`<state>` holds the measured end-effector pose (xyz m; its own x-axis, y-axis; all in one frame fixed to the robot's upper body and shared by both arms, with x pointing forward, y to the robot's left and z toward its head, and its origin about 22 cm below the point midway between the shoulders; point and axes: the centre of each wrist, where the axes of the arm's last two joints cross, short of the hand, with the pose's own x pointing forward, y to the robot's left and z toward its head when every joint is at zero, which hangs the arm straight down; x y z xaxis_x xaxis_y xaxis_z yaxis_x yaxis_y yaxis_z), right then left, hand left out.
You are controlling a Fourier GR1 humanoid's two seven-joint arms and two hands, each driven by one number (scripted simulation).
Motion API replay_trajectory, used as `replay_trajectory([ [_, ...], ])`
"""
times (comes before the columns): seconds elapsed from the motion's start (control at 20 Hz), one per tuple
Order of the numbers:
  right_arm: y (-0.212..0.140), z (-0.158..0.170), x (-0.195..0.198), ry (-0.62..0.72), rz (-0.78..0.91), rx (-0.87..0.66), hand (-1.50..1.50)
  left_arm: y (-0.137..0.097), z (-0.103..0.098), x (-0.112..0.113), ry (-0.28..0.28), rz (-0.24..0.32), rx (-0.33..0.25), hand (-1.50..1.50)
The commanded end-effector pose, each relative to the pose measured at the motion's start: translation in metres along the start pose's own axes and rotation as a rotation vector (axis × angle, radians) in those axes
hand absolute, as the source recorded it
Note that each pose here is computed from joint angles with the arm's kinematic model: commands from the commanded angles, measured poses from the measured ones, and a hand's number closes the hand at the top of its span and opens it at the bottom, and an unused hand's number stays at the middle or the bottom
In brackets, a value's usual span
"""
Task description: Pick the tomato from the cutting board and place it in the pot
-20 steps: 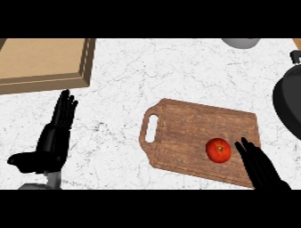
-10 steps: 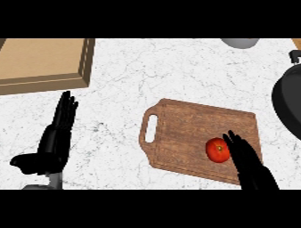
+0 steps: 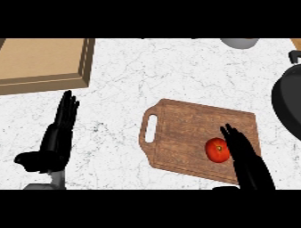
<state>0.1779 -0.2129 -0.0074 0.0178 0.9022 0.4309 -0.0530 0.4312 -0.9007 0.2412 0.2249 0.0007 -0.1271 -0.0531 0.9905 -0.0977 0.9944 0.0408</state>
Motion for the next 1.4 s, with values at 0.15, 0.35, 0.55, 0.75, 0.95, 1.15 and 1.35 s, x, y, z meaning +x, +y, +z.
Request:
replay_trajectory([
  [0.15, 0.001, -0.024, 0.004, -0.056, 0.054, -0.098, 1.5, 0.004, -0.004, 0.023, -0.019, -0.007, 0.003, 0.0],
  [0.35, 0.005, -0.014, 0.018, -0.092, 0.053, -0.197, 1.5, 0.001, 0.006, 0.008, 0.008, 0.003, -0.004, 0.0],
  [0.55, 0.012, -0.013, 0.009, -0.115, 0.066, -0.201, 1.5, 0.0, 0.004, 0.007, 0.006, -0.011, -0.005, 0.0],
  [0.75, -0.032, -0.06, -0.034, 0.337, -0.038, -0.313, 1.5, 0.002, 0.002, 0.006, -0.013, -0.004, -0.018, 0.0],
  [0.95, -0.036, -0.047, -0.076, 0.717, -0.12, -0.378, 1.5, 0.003, -0.002, 0.013, -0.038, 0.005, 0.005, 0.0],
  [1.15, -0.066, -0.062, -0.102, 0.997, -0.163, -0.481, 1.5, 0.002, -0.004, 0.017, -0.062, 0.008, -0.003, 0.0],
  [1.35, -0.114, -0.079, -0.127, 1.205, -0.119, -0.618, 1.5, -0.008, -0.005, 0.02, -0.076, 0.02, -0.046, 0.0],
])
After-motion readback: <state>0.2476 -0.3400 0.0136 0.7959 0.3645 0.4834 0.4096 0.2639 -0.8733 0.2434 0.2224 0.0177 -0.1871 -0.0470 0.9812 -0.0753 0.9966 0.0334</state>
